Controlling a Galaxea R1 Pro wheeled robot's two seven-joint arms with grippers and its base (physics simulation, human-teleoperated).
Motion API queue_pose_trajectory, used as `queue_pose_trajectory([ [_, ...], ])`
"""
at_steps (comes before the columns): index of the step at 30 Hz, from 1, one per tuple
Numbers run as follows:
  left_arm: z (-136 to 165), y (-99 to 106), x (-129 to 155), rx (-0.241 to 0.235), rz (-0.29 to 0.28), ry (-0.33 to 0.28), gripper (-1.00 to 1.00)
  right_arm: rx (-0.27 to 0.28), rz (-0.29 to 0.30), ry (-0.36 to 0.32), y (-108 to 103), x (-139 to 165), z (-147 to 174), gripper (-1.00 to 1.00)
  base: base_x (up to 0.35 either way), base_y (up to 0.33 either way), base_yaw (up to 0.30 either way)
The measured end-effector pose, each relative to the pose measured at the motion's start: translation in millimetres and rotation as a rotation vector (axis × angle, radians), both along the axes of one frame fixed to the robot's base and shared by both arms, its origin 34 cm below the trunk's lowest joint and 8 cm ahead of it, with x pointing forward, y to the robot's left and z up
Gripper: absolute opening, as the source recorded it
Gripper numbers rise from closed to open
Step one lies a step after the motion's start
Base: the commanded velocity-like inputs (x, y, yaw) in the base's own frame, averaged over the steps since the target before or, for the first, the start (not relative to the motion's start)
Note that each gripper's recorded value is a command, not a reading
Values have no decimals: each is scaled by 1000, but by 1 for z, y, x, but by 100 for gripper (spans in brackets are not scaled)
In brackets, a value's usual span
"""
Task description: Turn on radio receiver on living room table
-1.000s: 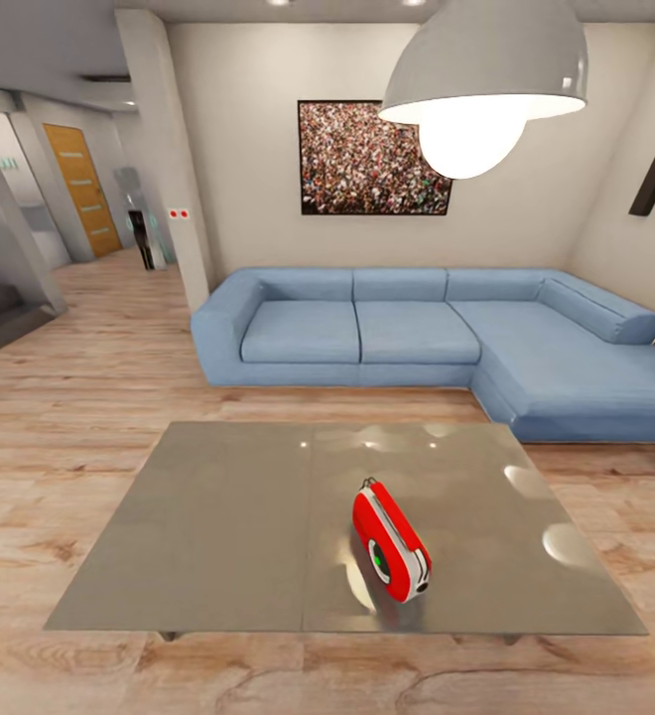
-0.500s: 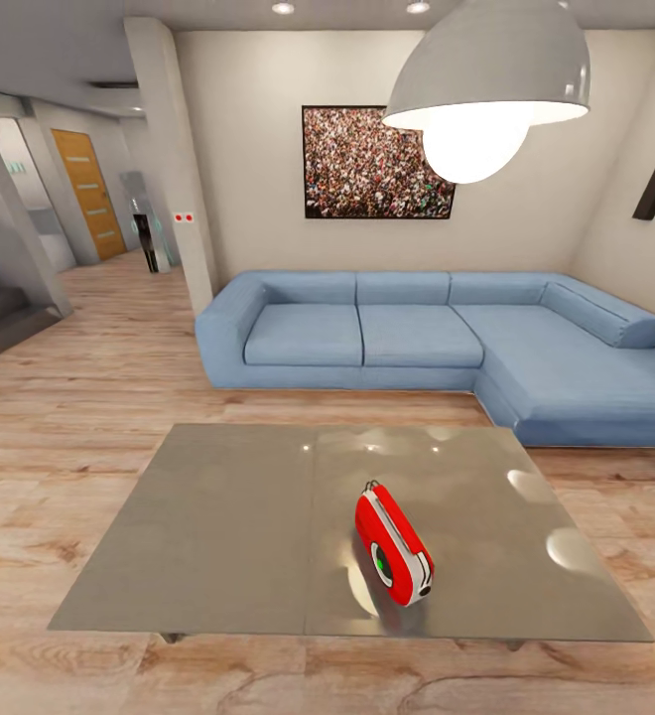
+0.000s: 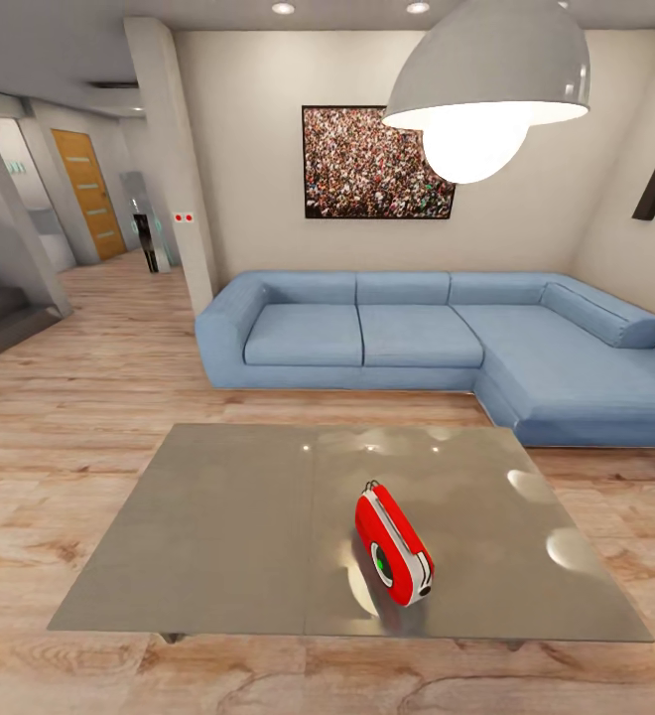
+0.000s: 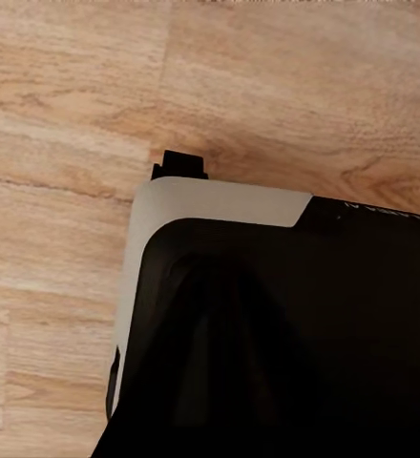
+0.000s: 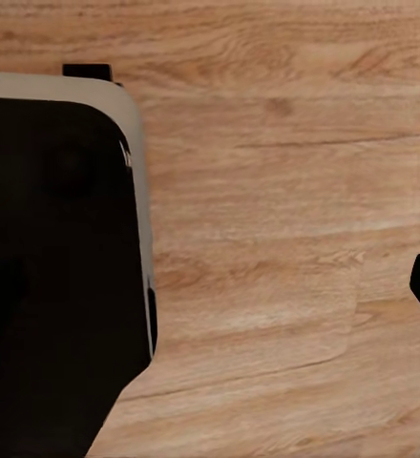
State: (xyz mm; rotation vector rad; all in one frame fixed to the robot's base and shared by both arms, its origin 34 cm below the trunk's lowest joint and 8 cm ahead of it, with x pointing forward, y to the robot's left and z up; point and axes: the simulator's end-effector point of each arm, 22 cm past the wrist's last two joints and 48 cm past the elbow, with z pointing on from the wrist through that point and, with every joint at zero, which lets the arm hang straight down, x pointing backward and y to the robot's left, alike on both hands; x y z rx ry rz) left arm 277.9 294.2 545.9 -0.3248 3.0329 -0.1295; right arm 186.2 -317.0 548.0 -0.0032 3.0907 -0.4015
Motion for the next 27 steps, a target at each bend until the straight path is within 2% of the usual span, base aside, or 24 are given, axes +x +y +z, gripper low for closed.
queue_pose_trajectory([
  [3,0,1,2,3,-3,-7,-100,34,4,0,6,0,-2,100,0,0,0],
  [27,1,1,6,4,-1,-16,-100,39,9,-5,5,2,-2,100,0,0,0],
])
